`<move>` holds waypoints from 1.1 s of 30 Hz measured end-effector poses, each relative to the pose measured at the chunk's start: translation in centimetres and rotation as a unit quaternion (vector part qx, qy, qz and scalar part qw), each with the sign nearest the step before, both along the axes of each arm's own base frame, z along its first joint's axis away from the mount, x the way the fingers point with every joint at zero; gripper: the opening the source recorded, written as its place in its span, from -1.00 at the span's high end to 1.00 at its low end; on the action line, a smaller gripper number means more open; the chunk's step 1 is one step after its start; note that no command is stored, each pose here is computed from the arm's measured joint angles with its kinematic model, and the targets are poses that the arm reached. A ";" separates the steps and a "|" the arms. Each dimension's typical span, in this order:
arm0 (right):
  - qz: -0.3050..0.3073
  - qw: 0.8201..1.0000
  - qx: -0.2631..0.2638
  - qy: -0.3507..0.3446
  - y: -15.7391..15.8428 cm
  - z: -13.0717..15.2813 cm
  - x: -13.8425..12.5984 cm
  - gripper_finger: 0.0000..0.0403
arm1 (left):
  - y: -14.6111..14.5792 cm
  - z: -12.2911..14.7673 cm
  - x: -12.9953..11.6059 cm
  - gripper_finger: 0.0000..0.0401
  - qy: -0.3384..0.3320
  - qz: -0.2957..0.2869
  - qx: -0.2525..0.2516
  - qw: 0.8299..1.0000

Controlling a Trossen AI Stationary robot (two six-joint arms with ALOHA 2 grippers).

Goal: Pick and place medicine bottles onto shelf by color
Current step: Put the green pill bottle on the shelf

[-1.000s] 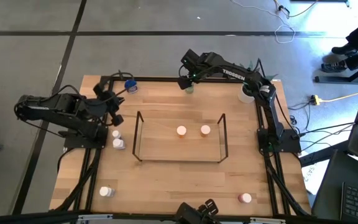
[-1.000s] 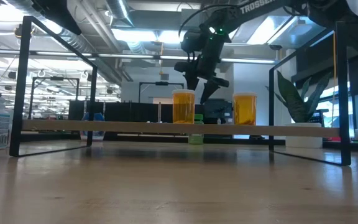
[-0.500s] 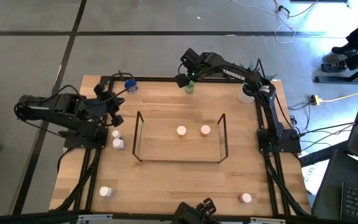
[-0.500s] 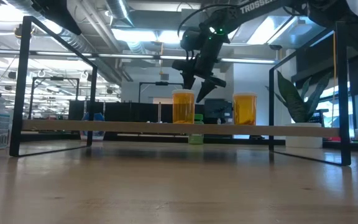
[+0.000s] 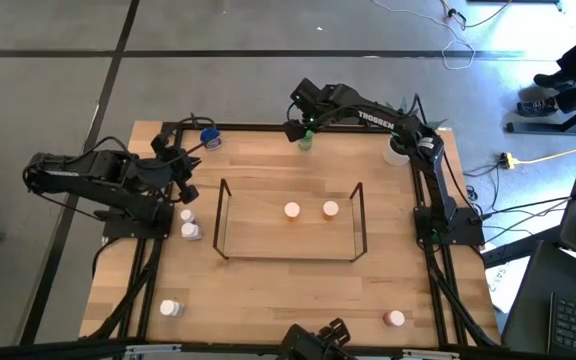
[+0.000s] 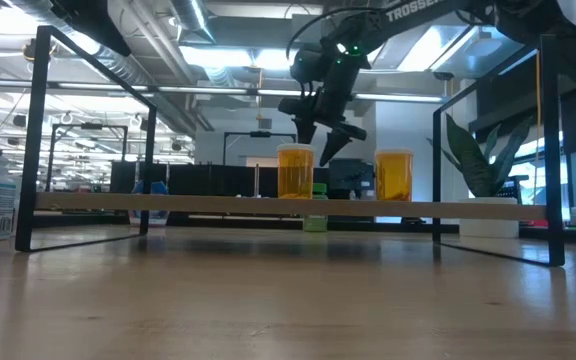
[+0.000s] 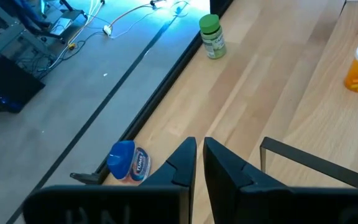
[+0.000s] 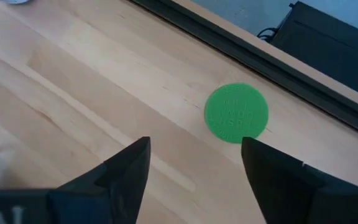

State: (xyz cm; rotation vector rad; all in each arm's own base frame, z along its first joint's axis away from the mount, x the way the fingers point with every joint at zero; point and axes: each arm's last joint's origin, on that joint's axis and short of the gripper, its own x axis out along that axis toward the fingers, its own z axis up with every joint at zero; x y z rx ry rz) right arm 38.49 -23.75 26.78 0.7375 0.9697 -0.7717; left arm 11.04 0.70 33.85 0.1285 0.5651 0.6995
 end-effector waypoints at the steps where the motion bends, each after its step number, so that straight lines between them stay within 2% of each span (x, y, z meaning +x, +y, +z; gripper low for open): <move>1: -0.002 1.000 -0.001 0.001 0.0 0.0 0.0 -0.30 | 0.0 0.0 0.0 0.87 0.000 0.000 0.000 1.000; 7: -0.009 1.000 -0.024 0.016 -0.2 0.0 -0.1 -0.59 | 0.0 0.0 0.0 0.87 0.000 0.000 0.000 1.000; 10: -0.014 1.000 -0.022 0.016 -0.2 0.0 -0.2 -0.67 | 0.0 0.0 0.0 0.87 0.000 0.000 0.000 1.000; 17: 0.030 0.998 -0.049 0.029 -0.3 0.1 -0.1 -0.68 | 0.0 0.0 0.0 0.87 0.000 0.000 0.000 1.000; 33: 0.039 0.997 -0.054 0.031 -0.6 -0.1 -0.2 -0.69 | 0.0 0.0 0.0 0.87 0.000 0.000 0.000 1.000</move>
